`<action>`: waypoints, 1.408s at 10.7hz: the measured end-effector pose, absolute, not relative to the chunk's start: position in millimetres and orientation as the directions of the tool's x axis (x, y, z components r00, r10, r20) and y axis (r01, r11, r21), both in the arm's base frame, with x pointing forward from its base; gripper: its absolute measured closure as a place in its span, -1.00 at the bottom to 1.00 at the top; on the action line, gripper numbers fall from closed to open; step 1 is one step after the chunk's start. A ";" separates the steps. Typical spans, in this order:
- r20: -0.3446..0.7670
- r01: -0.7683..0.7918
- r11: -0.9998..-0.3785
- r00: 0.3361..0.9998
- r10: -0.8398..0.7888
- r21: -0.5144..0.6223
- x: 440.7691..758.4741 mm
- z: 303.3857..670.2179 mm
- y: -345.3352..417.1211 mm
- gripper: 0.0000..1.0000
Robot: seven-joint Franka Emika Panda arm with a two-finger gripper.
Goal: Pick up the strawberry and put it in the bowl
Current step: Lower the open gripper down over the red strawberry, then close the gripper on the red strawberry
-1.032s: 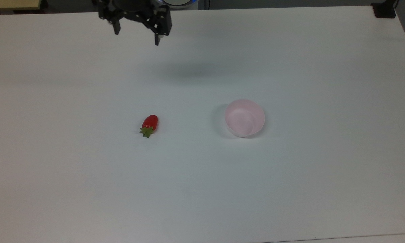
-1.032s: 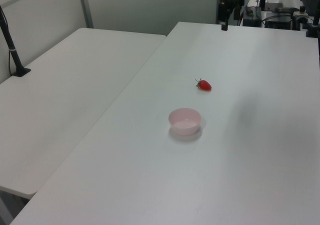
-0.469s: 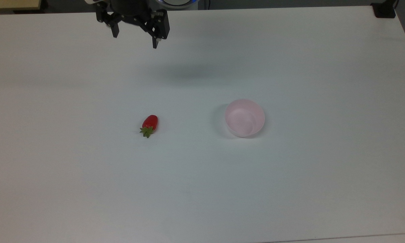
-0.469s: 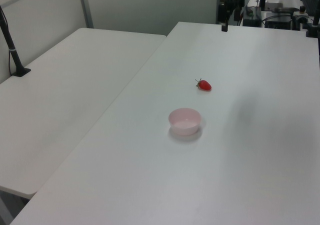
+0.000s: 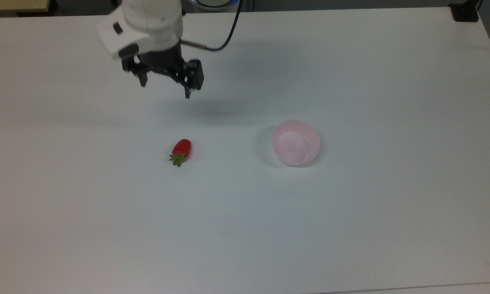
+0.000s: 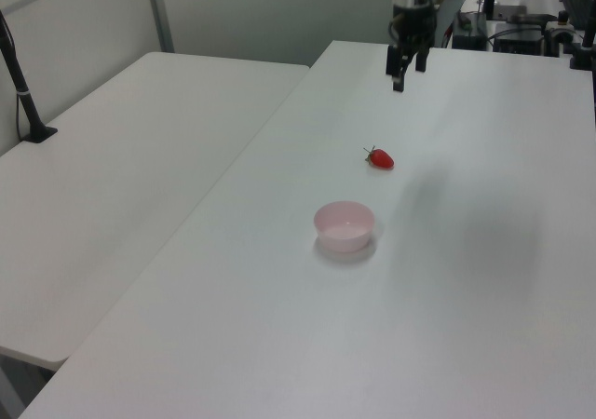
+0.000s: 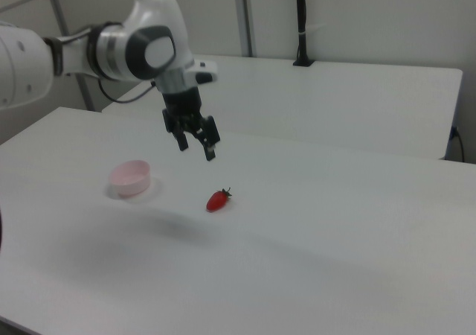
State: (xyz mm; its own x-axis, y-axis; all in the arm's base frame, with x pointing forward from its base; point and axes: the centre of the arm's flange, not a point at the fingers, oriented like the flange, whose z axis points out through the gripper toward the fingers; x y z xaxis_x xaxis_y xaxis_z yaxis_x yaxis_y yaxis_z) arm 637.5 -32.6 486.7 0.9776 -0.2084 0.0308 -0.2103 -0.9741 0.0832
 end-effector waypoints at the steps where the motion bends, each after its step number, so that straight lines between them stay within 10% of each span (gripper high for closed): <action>1: 0.028 -0.207 -0.975 0.978 -0.205 0.082 646.3 463.8 -32.3 -1.00; 9: 0.061 -0.314 -0.946 0.949 -0.310 0.081 689.3 325.4 -5.3 -0.44; 12: 0.058 -0.317 -0.944 0.948 -0.313 0.085 691.0 312.8 -5.6 0.05; 15: 0.069 -0.310 -0.946 0.950 -0.304 0.093 692.9 316.6 -4.8 0.09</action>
